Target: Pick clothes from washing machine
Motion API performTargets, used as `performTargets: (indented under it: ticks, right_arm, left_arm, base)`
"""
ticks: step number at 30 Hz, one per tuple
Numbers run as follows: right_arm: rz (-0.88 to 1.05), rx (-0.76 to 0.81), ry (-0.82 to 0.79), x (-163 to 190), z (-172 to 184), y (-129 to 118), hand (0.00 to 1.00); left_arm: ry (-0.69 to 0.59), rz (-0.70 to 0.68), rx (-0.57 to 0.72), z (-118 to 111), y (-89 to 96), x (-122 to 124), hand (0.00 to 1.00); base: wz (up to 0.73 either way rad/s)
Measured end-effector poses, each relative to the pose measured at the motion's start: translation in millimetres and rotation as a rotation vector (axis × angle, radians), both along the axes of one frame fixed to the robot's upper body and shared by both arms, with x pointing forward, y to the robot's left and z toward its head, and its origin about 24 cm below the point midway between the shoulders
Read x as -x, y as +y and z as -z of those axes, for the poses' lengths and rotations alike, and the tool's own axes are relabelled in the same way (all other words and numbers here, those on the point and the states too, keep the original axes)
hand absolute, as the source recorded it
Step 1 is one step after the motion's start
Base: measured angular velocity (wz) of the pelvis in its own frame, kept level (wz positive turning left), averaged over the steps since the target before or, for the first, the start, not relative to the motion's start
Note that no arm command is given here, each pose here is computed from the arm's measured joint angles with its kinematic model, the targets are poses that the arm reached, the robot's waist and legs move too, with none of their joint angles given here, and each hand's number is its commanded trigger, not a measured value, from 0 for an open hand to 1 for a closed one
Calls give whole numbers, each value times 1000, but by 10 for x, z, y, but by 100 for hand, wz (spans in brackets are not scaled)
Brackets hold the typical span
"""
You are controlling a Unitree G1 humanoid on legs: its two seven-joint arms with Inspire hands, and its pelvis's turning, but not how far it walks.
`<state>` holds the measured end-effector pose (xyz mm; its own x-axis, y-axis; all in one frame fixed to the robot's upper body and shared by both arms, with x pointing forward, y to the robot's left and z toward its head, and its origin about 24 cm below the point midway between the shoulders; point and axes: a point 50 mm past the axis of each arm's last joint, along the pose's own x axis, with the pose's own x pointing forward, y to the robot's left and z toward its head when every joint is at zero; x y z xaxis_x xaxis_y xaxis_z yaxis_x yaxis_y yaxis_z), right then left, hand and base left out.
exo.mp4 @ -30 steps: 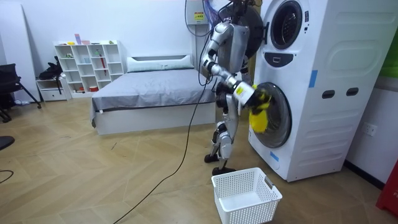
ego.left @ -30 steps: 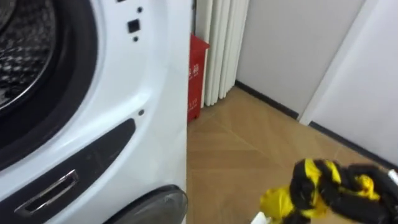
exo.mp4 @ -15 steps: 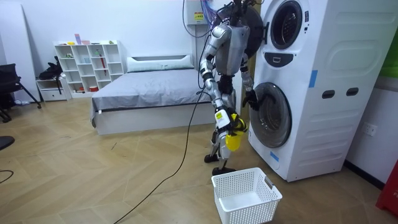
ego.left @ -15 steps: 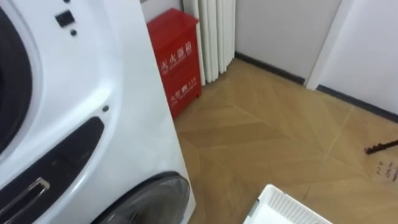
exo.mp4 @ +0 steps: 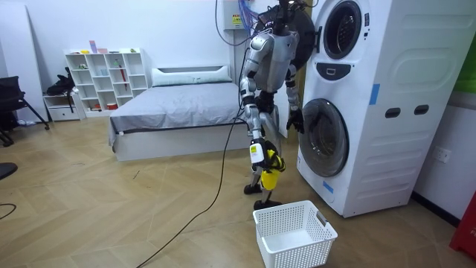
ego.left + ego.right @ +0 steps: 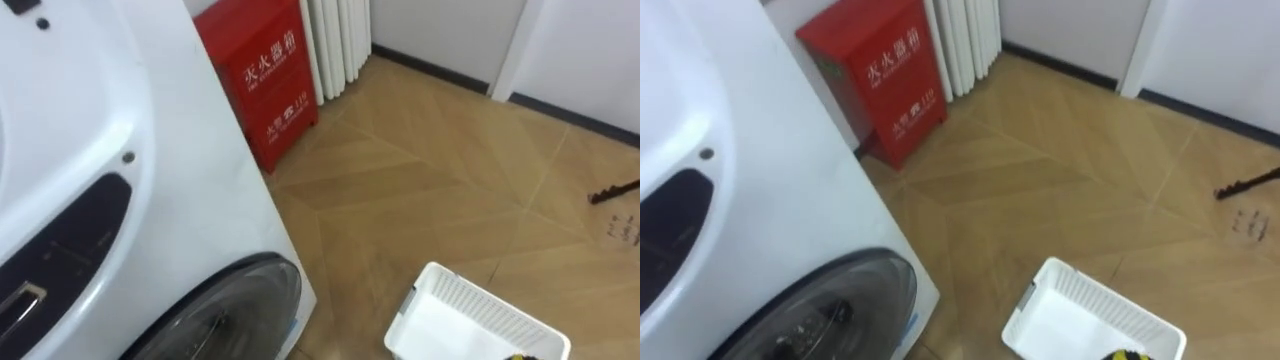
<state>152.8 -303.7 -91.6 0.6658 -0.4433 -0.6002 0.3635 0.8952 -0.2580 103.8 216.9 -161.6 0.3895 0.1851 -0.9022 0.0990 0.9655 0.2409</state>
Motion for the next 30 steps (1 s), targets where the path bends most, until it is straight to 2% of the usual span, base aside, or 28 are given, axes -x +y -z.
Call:
performTargets:
  ticks: [8,30]
  right_arm:
    - [25,-46,13,71,83,55,0]
    - [20,-62,38,130,150,94,0]
  left_arm:
    - [-31,37,9,-20,-84,-129,0]
    - [-38,51,35,-20,-97,-126,0]
  base:
    - [13]
    - [8]
